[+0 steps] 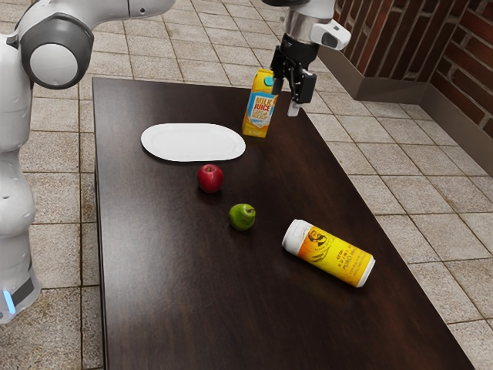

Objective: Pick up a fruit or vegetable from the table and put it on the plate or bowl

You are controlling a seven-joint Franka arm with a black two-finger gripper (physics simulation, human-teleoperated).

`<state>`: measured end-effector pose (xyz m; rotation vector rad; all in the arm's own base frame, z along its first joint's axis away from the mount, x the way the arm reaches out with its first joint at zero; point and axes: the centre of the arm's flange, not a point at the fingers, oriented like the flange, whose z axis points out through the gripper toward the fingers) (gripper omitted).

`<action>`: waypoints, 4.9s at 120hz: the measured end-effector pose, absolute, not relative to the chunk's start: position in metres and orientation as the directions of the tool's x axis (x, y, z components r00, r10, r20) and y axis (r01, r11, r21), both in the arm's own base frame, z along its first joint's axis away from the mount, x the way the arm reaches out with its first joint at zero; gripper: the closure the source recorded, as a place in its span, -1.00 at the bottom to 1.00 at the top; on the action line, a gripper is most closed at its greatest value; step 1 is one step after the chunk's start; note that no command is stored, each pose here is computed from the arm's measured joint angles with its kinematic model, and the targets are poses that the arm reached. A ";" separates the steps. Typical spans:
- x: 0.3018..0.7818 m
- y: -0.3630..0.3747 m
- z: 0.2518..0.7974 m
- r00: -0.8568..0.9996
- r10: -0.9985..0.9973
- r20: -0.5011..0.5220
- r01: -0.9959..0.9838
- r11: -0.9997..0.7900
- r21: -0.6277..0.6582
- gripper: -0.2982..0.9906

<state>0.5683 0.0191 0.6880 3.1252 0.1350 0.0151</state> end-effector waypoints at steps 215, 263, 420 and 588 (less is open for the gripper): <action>0.500 -0.062 0.541 0.672 -0.739 0.057 -0.741 -0.671 0.035 -0.54; 0.498 -0.051 0.499 0.606 -0.795 0.015 -0.795 -0.605 0.052 -0.54; 0.516 -0.055 0.424 0.525 -0.851 0.029 -0.850 -0.522 0.067 -0.54; 0.456 0.127 0.583 0.765 -0.642 0.056 -0.639 -0.766 -0.061 0.02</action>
